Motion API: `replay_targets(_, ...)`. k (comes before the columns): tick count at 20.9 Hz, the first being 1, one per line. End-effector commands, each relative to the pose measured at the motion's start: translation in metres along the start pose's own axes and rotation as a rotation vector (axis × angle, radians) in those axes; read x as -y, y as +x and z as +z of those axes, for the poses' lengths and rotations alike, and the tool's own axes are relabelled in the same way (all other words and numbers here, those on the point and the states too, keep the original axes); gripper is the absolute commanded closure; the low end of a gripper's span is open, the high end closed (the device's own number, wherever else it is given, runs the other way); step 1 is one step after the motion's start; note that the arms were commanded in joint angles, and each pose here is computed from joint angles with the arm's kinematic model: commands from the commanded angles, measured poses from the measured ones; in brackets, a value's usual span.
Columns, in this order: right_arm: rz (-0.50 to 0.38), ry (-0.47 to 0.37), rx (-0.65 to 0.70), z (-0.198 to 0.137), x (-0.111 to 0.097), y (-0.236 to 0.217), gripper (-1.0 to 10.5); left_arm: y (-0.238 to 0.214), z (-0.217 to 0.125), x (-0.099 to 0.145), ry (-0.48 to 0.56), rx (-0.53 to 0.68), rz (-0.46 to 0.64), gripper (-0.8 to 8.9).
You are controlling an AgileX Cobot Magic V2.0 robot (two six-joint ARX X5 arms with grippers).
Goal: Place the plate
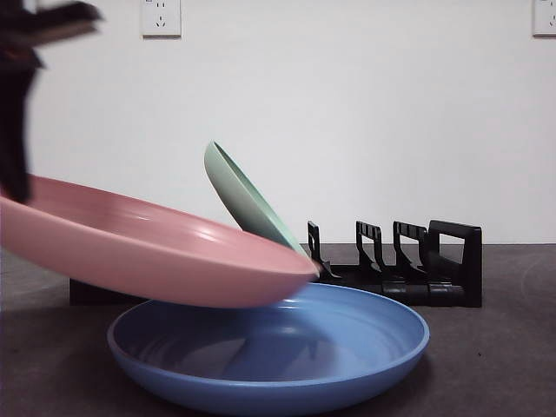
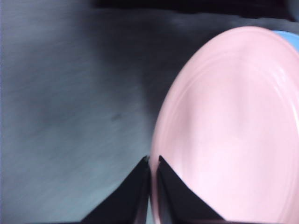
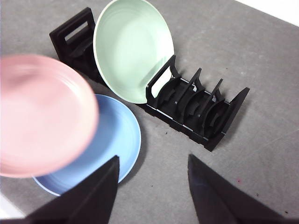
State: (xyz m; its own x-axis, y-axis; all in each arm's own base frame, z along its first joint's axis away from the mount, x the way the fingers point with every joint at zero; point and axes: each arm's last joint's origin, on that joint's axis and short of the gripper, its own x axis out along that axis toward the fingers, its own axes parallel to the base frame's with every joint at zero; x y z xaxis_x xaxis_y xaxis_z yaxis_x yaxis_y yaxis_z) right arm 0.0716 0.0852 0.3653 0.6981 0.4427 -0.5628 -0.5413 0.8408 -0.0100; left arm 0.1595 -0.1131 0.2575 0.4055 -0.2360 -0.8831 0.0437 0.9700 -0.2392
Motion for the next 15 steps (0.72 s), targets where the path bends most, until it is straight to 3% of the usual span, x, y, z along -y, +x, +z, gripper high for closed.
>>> replay_targets(1, 0.003, 0.001, 0.008, 0.002, -0.001, -0.001, 7.1, 0.02, 0.004, 0.018, 0.017, -0.024, -0.02, 8.04)
replay_targets(6, 0.003, 0.001, 0.008, 0.002, -0.001, -0.001, 7.1, 0.059, 0.006, 0.04, 0.063, -0.063, -0.04, 8.04)
replay_targets(13, 0.004, 0.005, 0.008, 0.002, -0.001, -0.001, 7.1, 0.081, 0.009, 0.048, 0.071, -0.062, -0.045, 8.03)
replay_targets(15, 0.004, 0.006, 0.008, 0.002, -0.001, -0.001, 7.1, 0.08, 0.008, 0.047, 0.072, -0.074, -0.037, 7.32)
